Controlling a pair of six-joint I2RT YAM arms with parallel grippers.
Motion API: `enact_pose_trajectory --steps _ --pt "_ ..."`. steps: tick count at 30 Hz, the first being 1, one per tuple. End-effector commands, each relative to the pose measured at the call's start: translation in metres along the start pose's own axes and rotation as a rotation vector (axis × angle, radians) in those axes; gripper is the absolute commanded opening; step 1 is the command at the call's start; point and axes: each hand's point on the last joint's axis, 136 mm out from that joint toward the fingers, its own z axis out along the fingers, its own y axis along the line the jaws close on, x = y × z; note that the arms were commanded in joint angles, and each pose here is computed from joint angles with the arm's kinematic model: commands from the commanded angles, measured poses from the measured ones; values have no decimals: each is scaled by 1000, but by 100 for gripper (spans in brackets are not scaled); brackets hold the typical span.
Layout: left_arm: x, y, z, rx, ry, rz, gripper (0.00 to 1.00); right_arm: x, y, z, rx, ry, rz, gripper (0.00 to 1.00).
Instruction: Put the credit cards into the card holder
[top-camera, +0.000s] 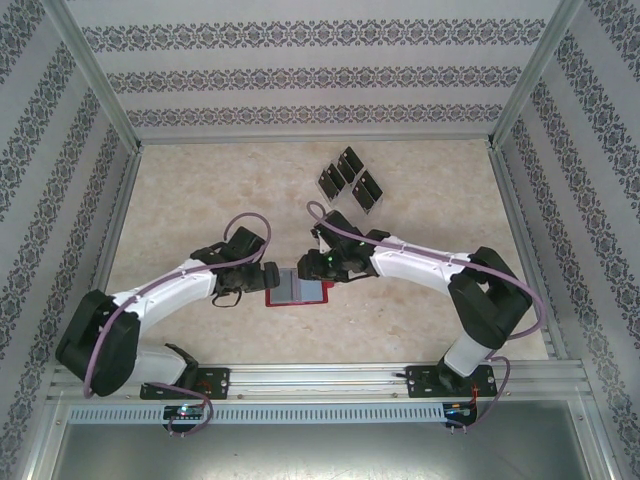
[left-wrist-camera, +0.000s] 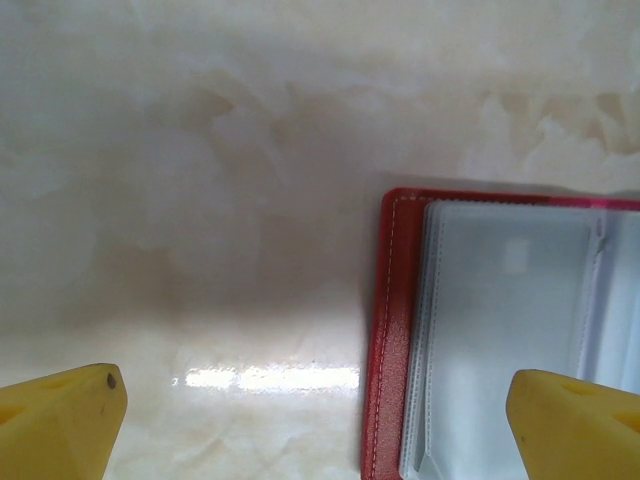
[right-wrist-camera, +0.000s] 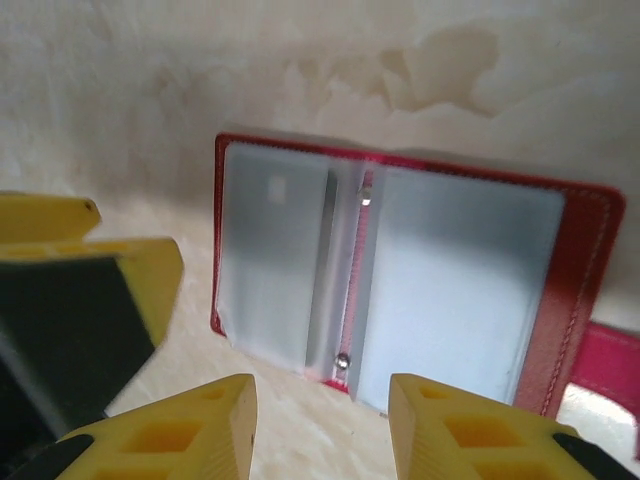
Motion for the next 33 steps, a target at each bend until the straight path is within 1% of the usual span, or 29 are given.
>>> enact_pose_trajectory --steps 1,4,8,11,15,20,24,27,33 --pt "-1 -8 6 11 -5 35 98 -29 -8 -23 11 -98 -2 41" --pt "5 -3 14 -17 14 44 98 -52 -20 -48 44 -164 1 41" --pt "8 2 19 -38 21 42 98 -86 -45 -79 155 -242 -25 42" --pt "11 5 22 -51 30 41 98 -109 -63 -96 259 -288 -58 43" --pt "12 6 23 -56 27 36 98 -143 -75 -111 358 -333 -116 43" --pt "10 6 21 -57 24 38 99 -176 -84 -116 470 -361 -210 43" --pt "8 4 19 -52 18 40 99 -196 -103 -117 553 -354 -223 43" --pt "7 3 18 -51 16 38 99 -205 -114 -114 578 -341 -223 42" --pt "7 3 18 -47 16 38 99 -214 -122 -101 595 -304 -239 38"
